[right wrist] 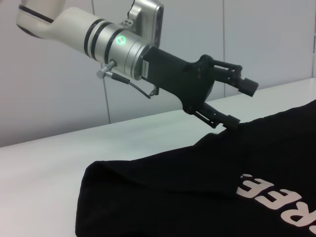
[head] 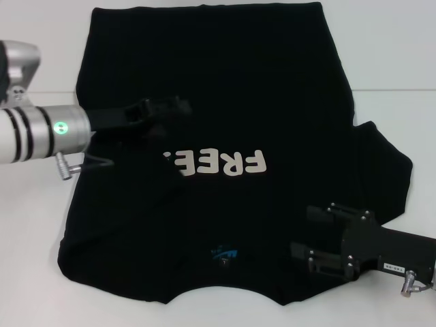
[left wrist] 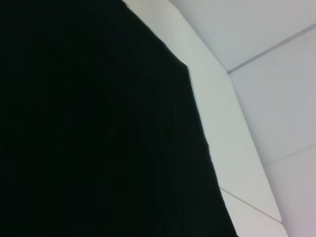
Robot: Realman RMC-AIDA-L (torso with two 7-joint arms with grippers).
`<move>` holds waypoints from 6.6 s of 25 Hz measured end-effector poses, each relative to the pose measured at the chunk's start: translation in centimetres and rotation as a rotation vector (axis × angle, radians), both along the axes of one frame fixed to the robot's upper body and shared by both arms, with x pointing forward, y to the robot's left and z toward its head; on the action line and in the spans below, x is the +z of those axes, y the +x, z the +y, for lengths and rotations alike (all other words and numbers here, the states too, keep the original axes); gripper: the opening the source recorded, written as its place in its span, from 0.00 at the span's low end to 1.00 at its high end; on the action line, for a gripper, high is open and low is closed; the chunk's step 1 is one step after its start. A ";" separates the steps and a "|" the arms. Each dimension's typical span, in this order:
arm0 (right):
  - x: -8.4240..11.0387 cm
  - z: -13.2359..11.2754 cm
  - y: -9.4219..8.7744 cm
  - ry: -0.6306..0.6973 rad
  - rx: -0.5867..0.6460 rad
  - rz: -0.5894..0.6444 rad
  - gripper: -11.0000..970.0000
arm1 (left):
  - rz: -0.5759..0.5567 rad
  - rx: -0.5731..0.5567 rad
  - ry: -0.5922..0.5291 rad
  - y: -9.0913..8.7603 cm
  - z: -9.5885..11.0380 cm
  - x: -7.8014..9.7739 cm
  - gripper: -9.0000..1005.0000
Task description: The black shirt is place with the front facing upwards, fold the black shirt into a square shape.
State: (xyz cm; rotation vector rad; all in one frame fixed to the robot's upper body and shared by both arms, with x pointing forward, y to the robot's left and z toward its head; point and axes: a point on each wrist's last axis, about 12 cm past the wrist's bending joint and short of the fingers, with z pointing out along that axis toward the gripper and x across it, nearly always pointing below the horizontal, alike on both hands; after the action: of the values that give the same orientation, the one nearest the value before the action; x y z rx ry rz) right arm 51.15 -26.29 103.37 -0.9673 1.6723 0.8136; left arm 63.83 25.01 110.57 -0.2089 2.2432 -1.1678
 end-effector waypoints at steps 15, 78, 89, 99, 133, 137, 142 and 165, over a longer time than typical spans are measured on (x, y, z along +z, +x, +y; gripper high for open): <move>3.5 -5.4 3.7 0.148 -0.324 0.356 0.82 | -0.409 -0.506 0.084 -7.9 3.5 -0.2 0.89; 6.1 -5.4 11.6 -0.141 -0.772 0.901 0.79 | -0.715 -0.619 0.204 -14.4 6.0 -3.2 0.89; 6.3 -5.6 11.7 -0.159 -0.772 0.883 0.42 | -0.714 -0.620 0.202 -14.4 6.0 -3.2 0.89; 6.4 -5.2 11.9 -0.167 -0.767 0.880 0.07 | -0.717 -0.611 0.203 -14.4 6.3 -3.1 0.89; 10.7 -5.1 12.3 -0.091 -0.596 0.682 0.10 | -0.709 -0.594 0.202 -14.3 6.6 -2.9 0.89; 11.0 -1.4 13.1 -0.183 -0.492 0.652 0.11 | -0.708 -0.595 0.202 -14.3 6.6 -2.9 0.89; 11.1 2.4 13.6 -0.260 -0.403 0.625 0.12 | -0.703 -0.595 0.197 -14.4 6.5 -3.0 0.89; 4.8 -3.3 3.7 0.012 -0.059 0.211 0.71 | 0.049 -0.224 0.032 -12.3 13.8 1.1 0.88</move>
State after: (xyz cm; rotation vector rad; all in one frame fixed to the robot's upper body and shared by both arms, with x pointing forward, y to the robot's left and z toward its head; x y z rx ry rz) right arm 54.85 -29.55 108.20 -0.8434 1.8649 0.9100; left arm 51.57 38.80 111.70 0.0278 2.3737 -1.2523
